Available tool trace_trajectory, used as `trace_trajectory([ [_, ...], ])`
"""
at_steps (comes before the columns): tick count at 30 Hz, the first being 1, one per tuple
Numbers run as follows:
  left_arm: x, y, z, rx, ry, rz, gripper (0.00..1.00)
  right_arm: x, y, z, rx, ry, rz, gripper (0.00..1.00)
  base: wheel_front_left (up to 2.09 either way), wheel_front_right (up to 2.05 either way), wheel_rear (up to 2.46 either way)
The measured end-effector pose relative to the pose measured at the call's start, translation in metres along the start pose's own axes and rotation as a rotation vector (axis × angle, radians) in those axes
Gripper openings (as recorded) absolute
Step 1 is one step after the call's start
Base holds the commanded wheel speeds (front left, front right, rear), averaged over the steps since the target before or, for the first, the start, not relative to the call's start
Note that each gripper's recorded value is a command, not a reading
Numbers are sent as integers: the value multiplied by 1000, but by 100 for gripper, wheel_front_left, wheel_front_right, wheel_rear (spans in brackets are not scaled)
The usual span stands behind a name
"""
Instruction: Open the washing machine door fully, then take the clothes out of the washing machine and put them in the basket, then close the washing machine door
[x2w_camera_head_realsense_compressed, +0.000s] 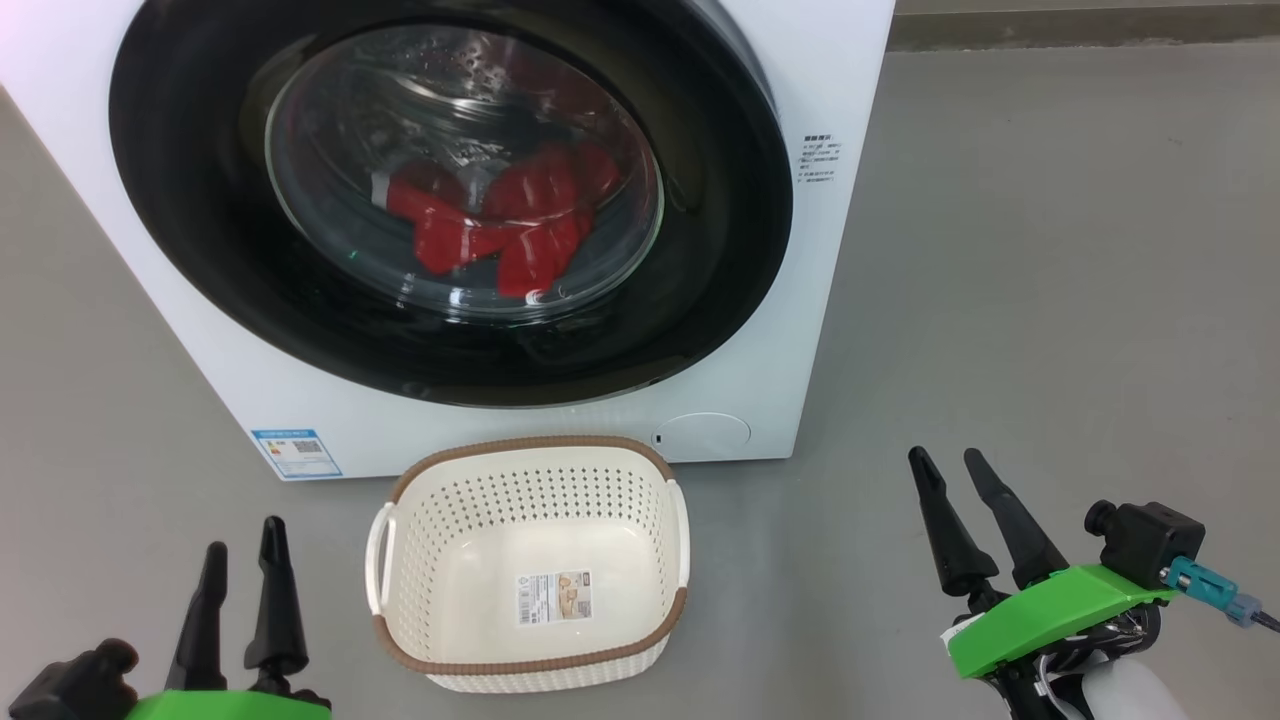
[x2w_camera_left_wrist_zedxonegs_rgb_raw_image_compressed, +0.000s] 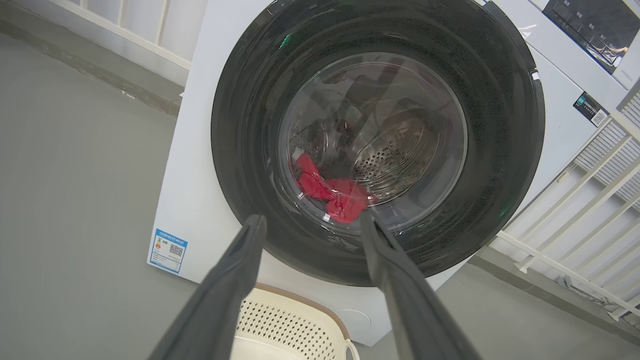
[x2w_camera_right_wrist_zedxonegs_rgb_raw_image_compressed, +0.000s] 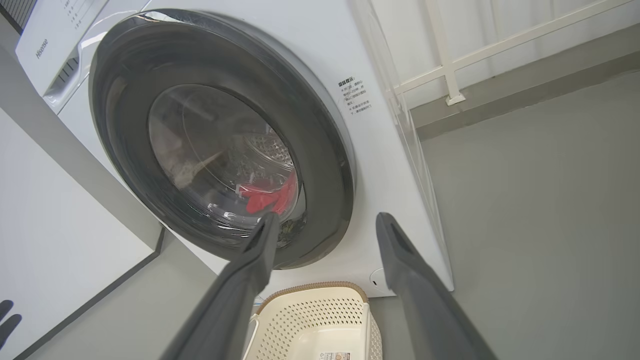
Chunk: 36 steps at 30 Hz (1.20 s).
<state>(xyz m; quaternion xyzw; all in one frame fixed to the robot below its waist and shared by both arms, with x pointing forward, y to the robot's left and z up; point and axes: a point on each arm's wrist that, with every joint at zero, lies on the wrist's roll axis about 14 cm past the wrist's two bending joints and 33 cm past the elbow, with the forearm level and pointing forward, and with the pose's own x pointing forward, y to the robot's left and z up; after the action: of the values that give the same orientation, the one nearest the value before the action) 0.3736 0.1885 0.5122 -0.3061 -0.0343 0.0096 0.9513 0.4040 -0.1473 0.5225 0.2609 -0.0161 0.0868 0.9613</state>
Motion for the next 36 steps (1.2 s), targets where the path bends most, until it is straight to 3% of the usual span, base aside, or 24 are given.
trace_trajectory([
  [21,0,-11,3,260,-33,-60,100,6,4,7,-296,-32,40,100,0,0,0],
  [36,-1,-22,7,394,-64,-114,100,11,14,13,-435,-66,84,100,0,0,0],
])
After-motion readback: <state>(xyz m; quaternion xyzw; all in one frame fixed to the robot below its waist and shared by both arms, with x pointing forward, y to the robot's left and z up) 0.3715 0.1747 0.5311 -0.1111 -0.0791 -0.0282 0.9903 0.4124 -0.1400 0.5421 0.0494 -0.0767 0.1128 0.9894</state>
